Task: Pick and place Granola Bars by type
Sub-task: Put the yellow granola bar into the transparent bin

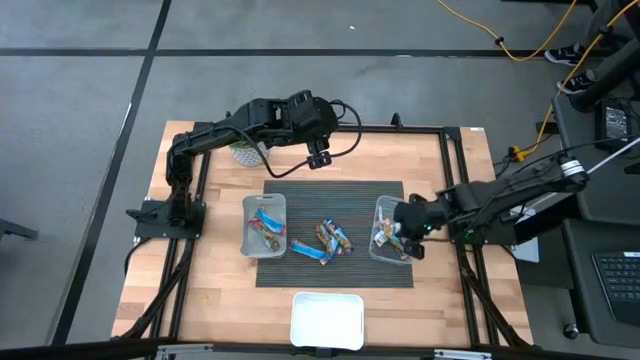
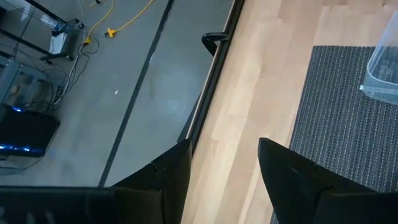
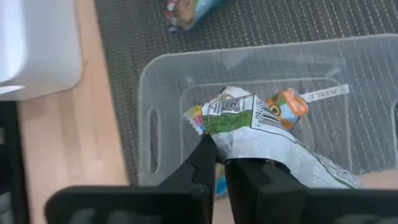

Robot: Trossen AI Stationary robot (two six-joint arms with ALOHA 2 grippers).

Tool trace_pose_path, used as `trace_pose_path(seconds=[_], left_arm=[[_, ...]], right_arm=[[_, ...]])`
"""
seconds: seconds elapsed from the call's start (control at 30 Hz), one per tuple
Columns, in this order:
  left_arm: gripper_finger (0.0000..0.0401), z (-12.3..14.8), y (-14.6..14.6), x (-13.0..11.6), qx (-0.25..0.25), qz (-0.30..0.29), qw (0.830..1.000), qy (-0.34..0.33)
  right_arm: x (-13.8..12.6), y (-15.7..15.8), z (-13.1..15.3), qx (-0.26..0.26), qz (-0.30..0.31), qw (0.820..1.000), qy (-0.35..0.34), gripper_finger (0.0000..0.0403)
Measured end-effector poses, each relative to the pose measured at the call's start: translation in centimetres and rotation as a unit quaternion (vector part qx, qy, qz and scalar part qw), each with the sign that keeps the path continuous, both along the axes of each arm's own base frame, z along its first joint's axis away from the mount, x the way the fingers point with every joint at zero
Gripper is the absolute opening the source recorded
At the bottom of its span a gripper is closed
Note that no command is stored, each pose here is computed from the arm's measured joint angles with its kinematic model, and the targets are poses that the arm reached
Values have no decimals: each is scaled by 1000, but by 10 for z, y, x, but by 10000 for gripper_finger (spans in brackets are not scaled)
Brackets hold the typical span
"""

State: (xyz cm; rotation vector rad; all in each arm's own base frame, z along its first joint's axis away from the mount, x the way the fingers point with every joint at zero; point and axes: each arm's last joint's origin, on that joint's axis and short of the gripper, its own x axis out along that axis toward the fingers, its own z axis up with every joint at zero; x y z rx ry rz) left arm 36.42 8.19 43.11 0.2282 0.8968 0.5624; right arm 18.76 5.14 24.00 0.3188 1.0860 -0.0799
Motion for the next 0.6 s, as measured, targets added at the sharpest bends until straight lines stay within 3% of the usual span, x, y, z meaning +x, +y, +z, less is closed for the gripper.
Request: trace_pose_path(seconds=[0.23, 0.6], left_arm=[[177, 0, 0, 0, -7, -10, 1000, 0], [175, 0, -1, 1, -17, -20, 1000, -3]], right_arm=[[11, 2, -25, -33, 4, 998, 57, 27], [18, 7, -37, -6, 27, 995, 96, 35]])
